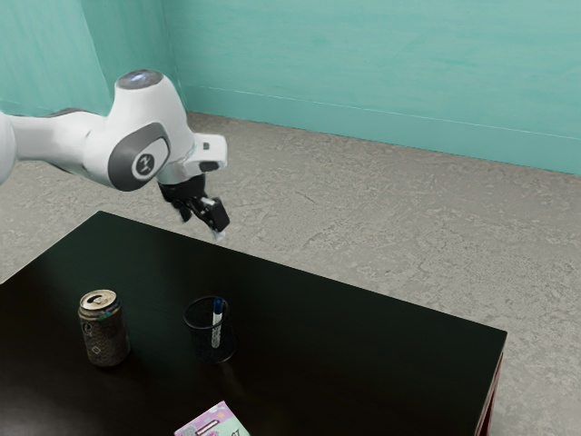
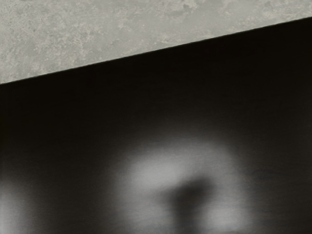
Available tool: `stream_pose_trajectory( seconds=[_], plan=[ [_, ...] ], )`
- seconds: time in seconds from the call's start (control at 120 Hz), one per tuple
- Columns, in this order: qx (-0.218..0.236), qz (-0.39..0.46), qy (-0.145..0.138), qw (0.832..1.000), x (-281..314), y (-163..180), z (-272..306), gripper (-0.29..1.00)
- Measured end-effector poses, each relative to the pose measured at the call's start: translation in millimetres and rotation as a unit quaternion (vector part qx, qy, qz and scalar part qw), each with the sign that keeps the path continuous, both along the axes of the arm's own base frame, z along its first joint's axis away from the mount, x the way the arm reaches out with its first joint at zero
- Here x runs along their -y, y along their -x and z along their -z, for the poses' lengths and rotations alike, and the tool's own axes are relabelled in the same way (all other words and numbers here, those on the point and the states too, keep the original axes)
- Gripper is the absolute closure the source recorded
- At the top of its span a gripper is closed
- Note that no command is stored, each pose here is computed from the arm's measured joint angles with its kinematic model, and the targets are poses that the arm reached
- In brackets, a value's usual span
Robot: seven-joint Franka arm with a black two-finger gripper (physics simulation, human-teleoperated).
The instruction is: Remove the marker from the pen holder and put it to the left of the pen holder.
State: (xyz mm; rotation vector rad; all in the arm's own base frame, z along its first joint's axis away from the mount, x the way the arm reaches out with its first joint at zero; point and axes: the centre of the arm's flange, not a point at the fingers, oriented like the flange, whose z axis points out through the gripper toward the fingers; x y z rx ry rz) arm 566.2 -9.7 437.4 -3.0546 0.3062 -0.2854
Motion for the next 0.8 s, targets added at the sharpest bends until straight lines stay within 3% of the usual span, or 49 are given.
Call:
stream_pose_trajectory(
  seconds=[0.133, 0.3, 0.508, 0.8],
  plan=[
    [0.077, 0.011, 0.003, 0.997, -6, -2, 10, 0.0],
    [0.074, 0.041, 0.015, 0.996, 25, 9, 45, 0.0],
    [0.083, 0.175, 0.034, 0.98, 146, 93, 67, 0.0],
    [0.118, 0.156, 0.035, 0.98, 101, 120, 54, 0.0]
  ],
)
